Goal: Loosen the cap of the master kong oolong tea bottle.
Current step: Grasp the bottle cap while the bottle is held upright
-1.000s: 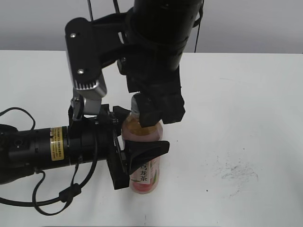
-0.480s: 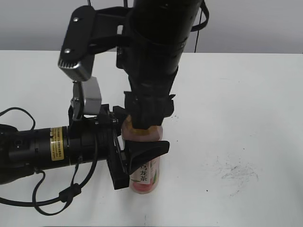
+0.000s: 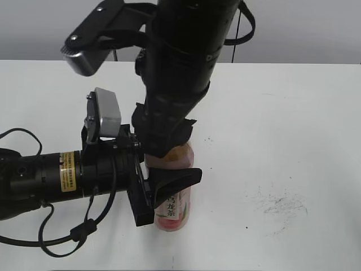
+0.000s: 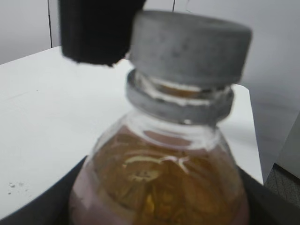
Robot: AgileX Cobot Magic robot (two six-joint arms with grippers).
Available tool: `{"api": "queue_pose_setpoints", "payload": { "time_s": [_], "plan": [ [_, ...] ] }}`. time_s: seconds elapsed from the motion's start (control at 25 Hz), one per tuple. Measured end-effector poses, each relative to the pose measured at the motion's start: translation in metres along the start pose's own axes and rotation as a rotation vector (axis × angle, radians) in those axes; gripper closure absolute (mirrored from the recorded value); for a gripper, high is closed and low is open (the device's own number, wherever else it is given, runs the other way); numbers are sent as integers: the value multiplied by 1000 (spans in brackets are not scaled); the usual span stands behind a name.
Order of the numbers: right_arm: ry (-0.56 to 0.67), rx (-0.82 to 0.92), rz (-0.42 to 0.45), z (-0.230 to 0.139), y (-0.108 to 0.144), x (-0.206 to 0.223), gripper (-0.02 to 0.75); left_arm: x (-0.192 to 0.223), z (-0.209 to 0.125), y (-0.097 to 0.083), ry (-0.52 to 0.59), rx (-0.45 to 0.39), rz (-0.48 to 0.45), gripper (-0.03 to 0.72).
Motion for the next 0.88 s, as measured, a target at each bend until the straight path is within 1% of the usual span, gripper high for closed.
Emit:
{"api": "queue_pose_setpoints", "payload": {
  "time_s": [0.24, 0.64, 0.76, 0.88],
  "plan": [
    [8, 56, -13, -2, -3, 0, 188, 0, 0, 0, 0, 0, 0, 244],
    [-4, 307, -18, 1, -4, -3, 188, 0, 0, 0, 0, 0, 0, 244],
    [-31, 357, -31, 7, -8, -10, 188, 0, 0, 0, 0, 0, 0, 244],
    [-37, 400, -65, 8, -14, -15, 188, 0, 0, 0, 0, 0, 0, 244]
  ]
}}
Point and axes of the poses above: a point on each arm's last joint axis where the gripper is mounted, x pointing out along that axis toward the gripper, y along the wrist's bending axis when the last joint is at zero, z = x × y, the point moved 10 cm from there along x, pointing out along that axis toward the gripper, and after that the axes turned 1 degree about x, right-handed, at the moved point
